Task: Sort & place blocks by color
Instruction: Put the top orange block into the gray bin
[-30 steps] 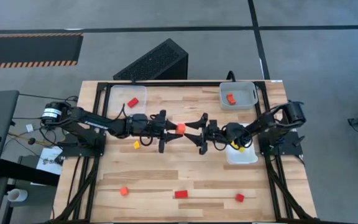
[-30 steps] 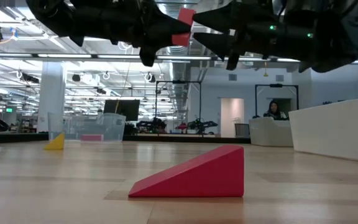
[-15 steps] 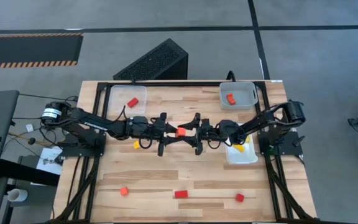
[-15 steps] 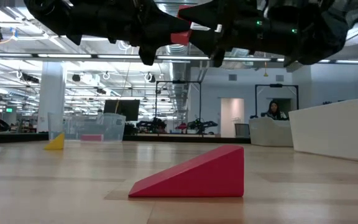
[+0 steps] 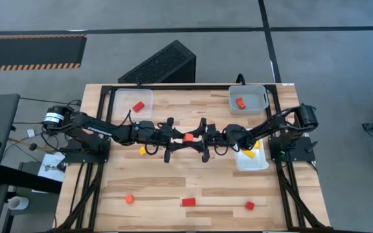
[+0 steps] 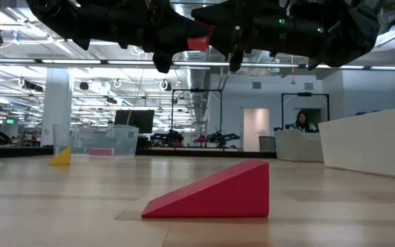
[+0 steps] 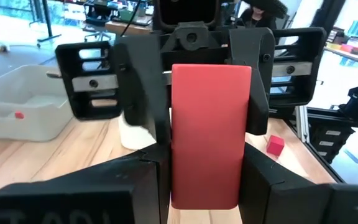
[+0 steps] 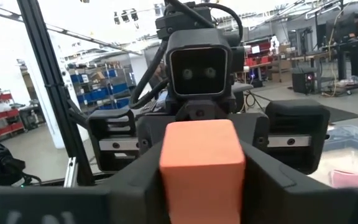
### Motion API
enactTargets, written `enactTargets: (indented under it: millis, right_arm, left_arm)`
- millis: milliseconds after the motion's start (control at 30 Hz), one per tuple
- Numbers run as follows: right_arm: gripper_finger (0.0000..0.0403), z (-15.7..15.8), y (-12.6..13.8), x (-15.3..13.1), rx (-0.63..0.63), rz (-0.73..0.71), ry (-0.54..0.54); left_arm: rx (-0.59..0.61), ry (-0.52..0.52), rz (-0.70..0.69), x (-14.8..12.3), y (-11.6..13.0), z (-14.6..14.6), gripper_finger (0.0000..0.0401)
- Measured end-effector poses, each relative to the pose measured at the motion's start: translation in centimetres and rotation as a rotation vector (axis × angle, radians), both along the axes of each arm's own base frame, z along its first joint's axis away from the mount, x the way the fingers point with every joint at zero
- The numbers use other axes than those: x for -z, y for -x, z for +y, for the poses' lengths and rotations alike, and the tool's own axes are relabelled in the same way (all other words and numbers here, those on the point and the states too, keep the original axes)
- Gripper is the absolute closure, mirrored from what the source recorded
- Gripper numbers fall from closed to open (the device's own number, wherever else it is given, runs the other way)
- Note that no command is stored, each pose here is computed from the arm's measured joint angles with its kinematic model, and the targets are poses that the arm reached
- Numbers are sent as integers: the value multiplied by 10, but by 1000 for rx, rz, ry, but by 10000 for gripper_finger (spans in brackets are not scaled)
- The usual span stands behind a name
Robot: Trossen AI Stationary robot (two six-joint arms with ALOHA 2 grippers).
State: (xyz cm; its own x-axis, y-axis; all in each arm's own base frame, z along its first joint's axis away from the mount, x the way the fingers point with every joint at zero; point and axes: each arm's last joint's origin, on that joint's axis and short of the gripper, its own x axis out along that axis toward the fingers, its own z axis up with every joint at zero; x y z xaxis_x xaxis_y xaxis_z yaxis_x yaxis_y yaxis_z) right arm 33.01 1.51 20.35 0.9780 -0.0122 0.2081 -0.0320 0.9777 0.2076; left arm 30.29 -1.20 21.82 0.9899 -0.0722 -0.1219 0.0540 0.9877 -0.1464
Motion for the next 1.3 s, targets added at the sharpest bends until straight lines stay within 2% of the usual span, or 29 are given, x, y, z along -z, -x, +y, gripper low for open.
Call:
enactTargets:
  millis: [100, 267, 600, 733, 867, 1067, 1200, 1300]
  right_arm:
    - [273, 1, 0, 2, 2, 20, 16]
    - [276, 5, 0, 3, 5, 31, 38]
    - [267, 3, 3, -2, 62, 82, 31]
    - [275, 3, 8, -10, 77, 127, 35]
    - [272, -1, 18, -20, 185, 204, 49]
    - [264, -18, 47, -32, 455, 421, -3]
    - [274, -28, 73, -34, 603, 578, -46]
    - [271, -35, 92, -33, 685, 682, -87]
  left_arm:
    - [-12, 21, 14, 1, 0, 0, 304]
    - [-12, 21, 23, 2, 0, 0, 299]
    - [-105, 34, 57, 1, 4, 2, 199]
    - [-115, 41, 77, -5, 10, 3, 174]
    - [-175, 28, 113, -11, 18, 5, 162]
    - [-252, 31, 148, -14, 26, 7, 160]
    - [-259, 32, 142, -14, 26, 7, 159]
    - [-292, 47, 80, -21, 25, 10, 159]
